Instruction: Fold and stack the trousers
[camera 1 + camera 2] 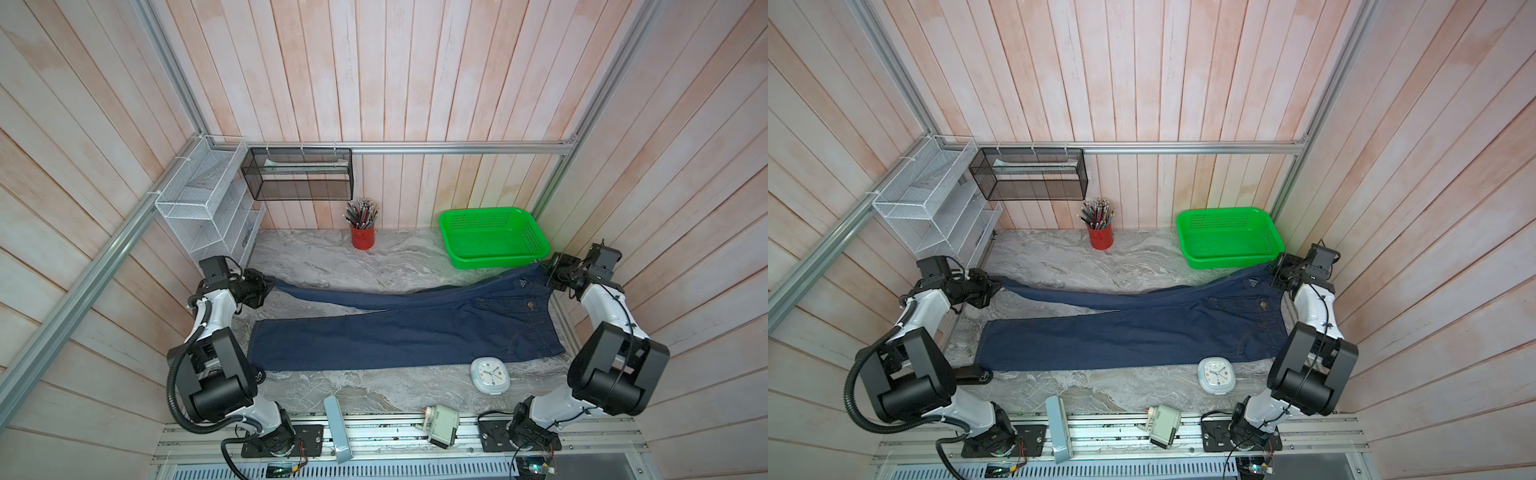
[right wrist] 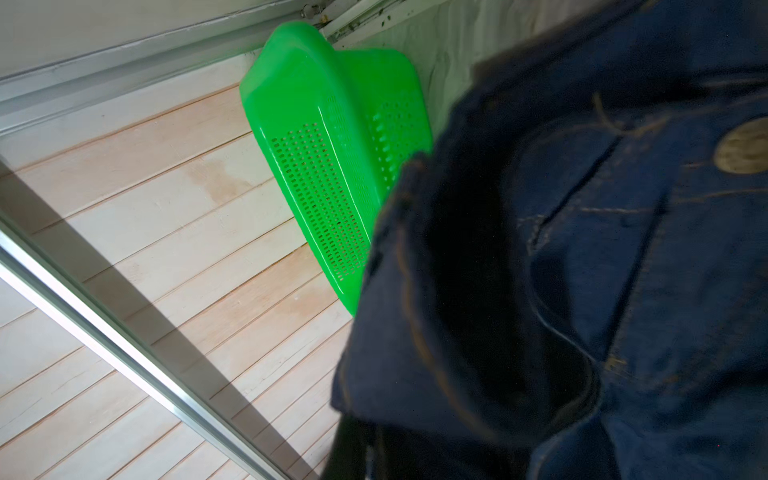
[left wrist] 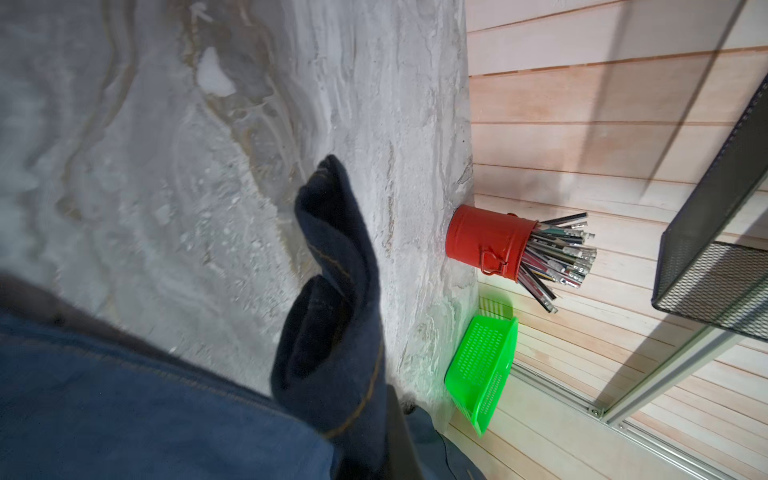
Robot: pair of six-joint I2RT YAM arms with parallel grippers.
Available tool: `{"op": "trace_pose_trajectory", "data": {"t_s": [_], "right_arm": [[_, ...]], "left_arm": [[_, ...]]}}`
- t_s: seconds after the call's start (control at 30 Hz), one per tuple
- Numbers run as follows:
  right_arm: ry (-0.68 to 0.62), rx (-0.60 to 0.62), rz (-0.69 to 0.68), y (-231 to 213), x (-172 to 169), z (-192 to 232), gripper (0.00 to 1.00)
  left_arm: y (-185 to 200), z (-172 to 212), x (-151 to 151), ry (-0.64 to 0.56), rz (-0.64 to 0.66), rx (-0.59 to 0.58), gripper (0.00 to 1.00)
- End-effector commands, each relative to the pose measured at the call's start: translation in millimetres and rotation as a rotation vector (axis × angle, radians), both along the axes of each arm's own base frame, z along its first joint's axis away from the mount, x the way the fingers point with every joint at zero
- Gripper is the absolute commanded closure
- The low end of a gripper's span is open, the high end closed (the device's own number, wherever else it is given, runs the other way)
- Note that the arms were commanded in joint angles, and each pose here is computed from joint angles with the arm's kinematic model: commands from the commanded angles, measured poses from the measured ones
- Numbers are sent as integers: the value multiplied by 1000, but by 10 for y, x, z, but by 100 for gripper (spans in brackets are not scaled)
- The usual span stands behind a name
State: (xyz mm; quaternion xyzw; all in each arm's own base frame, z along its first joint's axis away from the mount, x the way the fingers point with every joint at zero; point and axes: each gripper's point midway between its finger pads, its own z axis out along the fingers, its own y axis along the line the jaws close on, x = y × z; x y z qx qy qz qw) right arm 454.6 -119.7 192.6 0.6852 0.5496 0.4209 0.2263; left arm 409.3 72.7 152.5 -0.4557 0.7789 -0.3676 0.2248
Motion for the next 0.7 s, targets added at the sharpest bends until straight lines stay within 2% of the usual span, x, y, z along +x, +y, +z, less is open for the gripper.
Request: {"op": "trace_pose_trajectory", "data": {"t_s": [0.0, 0.17, 0.47, 0.67], "right_arm": [[-23, -5, -23, -38, 393, 80, 100], [2, 2, 9, 80, 846, -31, 100], [54, 22, 12, 174, 1215, -303, 100], [77, 24, 19, 201, 1317, -395, 89]], "left_arm": [[97, 58, 341, -68, -3, 35, 100], [134, -116, 657, -40, -21, 26, 100], [216, -340, 1009, -8, -7, 0, 100], [274, -508, 1184, 17, 5, -31, 100]]}}
